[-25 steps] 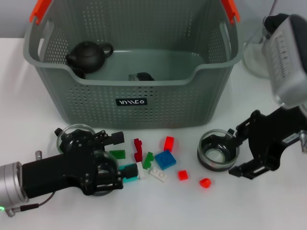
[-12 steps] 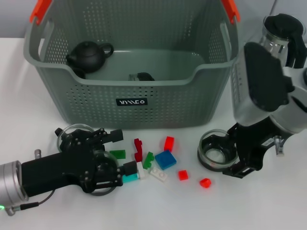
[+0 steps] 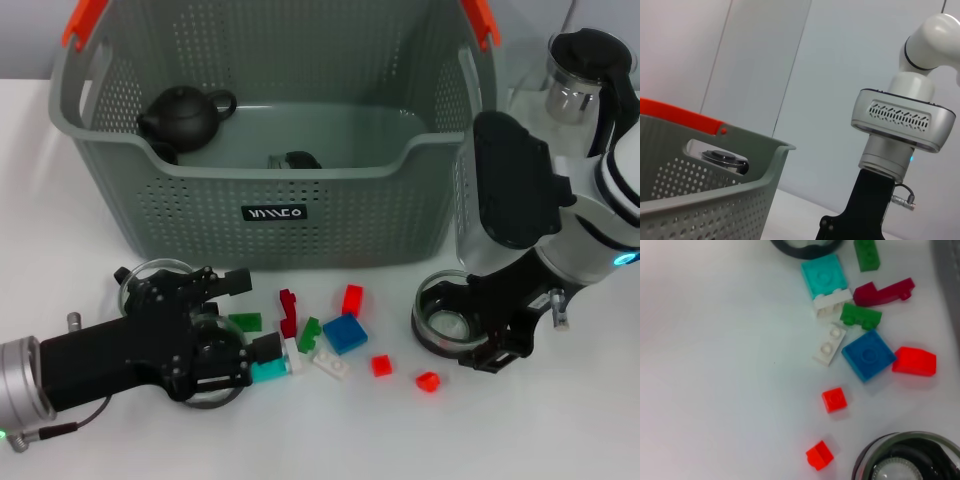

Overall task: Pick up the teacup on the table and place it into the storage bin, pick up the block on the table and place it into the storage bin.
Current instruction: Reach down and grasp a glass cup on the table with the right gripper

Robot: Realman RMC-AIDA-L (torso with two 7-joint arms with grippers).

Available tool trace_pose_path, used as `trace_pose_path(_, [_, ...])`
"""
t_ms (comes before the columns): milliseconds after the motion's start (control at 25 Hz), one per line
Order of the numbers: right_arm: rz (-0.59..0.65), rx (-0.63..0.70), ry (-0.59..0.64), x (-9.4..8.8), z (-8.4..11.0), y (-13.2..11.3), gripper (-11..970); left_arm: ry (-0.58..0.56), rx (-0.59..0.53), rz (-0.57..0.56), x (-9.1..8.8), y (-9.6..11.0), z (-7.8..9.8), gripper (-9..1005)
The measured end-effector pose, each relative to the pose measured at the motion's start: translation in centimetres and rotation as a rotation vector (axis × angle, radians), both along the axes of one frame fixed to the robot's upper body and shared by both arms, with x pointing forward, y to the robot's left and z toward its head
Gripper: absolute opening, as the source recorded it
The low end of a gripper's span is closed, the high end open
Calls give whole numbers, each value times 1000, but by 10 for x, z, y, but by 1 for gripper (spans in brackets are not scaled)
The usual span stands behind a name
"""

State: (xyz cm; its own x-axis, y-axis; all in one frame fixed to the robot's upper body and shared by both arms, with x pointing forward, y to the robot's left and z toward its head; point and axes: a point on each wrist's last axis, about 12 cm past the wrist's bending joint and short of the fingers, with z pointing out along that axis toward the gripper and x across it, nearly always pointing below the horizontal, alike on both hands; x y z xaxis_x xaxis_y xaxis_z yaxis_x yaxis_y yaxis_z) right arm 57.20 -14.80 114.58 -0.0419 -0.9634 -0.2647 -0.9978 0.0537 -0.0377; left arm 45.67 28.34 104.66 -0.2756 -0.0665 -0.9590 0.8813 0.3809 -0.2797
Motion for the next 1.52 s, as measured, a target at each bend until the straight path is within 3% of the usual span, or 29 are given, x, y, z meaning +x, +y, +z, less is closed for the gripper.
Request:
trace_pose_path(160, [-9, 1, -2, 1, -1, 1, 665, 3, 0, 3, -1, 1, -1, 914])
trace_pose_path(400, [-8, -4, -5, 1, -2, 3, 840, 3, 1, 4, -2, 1, -1, 914])
trace_pose_path(800, [-2, -15, -9, -1, -8, 8, 874, 1, 2, 4, -2, 1, -1, 914])
trace_pose_path(1040, [-6, -20, 8, -2, -12, 7, 869, 1, 3, 5, -2, 1, -1, 914])
trace_pose_path(1240, [-6, -32, 18, -3, -16, 7, 778, 2, 3, 6, -2, 1, -1, 914])
trace_pose_path(1520, [-3, -45, 24, -4, -20, 8, 750, 3, 1, 6, -2, 0, -2, 914])
